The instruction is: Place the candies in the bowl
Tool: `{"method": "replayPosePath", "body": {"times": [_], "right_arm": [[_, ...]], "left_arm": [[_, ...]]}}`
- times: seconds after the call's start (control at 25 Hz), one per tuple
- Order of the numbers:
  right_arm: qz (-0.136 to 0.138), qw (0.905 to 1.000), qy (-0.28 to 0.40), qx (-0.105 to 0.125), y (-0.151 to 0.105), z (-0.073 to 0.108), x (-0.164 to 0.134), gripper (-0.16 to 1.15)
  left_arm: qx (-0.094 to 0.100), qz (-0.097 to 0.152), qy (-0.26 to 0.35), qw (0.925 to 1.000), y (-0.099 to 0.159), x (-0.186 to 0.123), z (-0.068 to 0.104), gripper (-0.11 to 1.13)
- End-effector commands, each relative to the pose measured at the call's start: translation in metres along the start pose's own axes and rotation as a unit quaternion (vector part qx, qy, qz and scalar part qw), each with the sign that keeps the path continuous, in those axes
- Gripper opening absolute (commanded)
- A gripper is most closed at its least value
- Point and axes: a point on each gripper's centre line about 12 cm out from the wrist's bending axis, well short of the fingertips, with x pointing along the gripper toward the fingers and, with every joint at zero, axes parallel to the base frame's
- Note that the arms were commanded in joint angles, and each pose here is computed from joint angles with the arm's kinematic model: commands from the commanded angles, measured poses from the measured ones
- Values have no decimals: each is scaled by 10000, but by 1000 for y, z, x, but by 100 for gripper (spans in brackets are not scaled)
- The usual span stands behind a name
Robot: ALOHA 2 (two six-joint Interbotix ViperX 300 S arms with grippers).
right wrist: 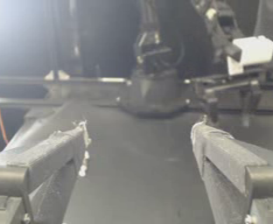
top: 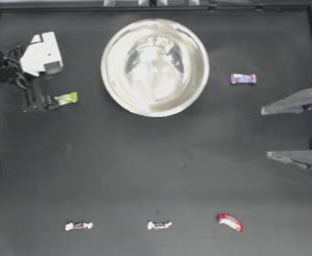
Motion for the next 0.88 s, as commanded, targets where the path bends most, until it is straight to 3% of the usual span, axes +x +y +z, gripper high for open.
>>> {"method": "replayPosePath", "body": {"times": [0.04, 0.52, 0.88], "right_arm": [[-12, 10000, -54, 22, 0, 4, 2, 99], [-4, 10000, -31, 22, 0, 3, 3, 99], [-5, 10000, 69, 22, 0, -2, 9, 99]], "left_arm": [[31, 52, -97, 9999, 5, 2, 7, 102], [-12, -70, 183, 9998, 5, 29, 6, 102], [74, -156, 256, 9995, 0, 46, 5, 101]]}}
